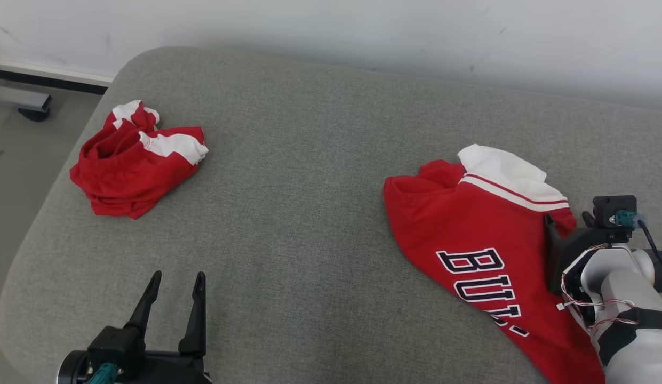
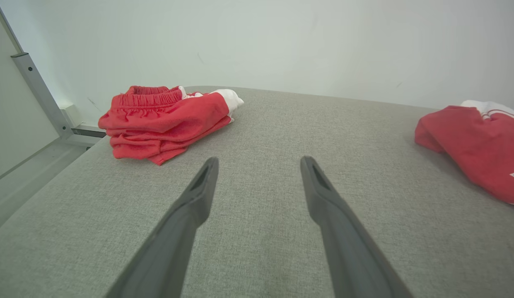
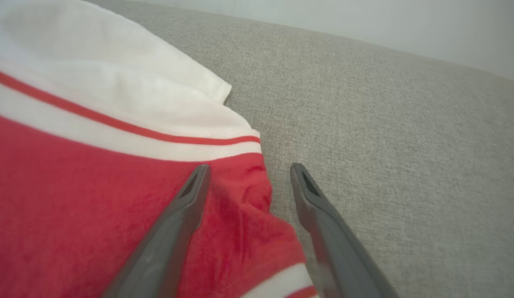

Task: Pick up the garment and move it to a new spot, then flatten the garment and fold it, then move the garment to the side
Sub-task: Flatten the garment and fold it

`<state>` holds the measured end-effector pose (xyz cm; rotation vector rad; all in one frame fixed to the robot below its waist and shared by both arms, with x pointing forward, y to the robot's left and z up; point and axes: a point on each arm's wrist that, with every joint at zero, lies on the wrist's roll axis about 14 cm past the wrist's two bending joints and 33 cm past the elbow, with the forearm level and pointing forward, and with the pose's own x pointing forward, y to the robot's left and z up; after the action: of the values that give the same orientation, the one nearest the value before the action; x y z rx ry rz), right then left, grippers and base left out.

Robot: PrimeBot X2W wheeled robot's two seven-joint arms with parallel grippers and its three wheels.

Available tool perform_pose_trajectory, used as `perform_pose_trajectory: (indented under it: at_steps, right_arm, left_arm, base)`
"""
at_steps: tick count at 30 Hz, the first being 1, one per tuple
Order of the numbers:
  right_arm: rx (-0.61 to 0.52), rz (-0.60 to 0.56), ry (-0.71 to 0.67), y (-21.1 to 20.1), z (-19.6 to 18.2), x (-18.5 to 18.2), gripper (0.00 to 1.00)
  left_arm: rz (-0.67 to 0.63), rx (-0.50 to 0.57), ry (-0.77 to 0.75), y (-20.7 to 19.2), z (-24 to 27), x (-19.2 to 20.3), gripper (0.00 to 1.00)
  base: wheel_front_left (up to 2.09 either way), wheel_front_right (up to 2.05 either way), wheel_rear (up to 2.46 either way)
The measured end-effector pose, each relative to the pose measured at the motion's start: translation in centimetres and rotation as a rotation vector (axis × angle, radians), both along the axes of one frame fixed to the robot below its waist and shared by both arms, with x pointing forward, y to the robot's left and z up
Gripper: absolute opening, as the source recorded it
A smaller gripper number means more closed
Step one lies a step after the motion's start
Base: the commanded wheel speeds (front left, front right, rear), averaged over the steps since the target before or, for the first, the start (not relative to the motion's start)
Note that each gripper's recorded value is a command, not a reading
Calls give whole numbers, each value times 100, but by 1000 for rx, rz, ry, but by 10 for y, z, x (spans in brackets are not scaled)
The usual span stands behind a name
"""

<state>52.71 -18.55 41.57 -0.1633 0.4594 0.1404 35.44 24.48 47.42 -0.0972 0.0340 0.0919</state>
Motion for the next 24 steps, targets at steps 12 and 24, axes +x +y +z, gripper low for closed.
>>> perform_pose_trajectory:
  at_steps: [12, 24]
  right_arm:
    - [13, -3, -246, -10, 71, 36, 0]
    - [-55, -52, -478, -58, 160, 38, 0]
  left_arm:
    - [-10, 0, -4, -3, 0, 3, 100]
    - [-35, -16, -30, -14, 7, -2, 100]
  base:
    - [0, 0, 0]
    - [0, 0, 0]
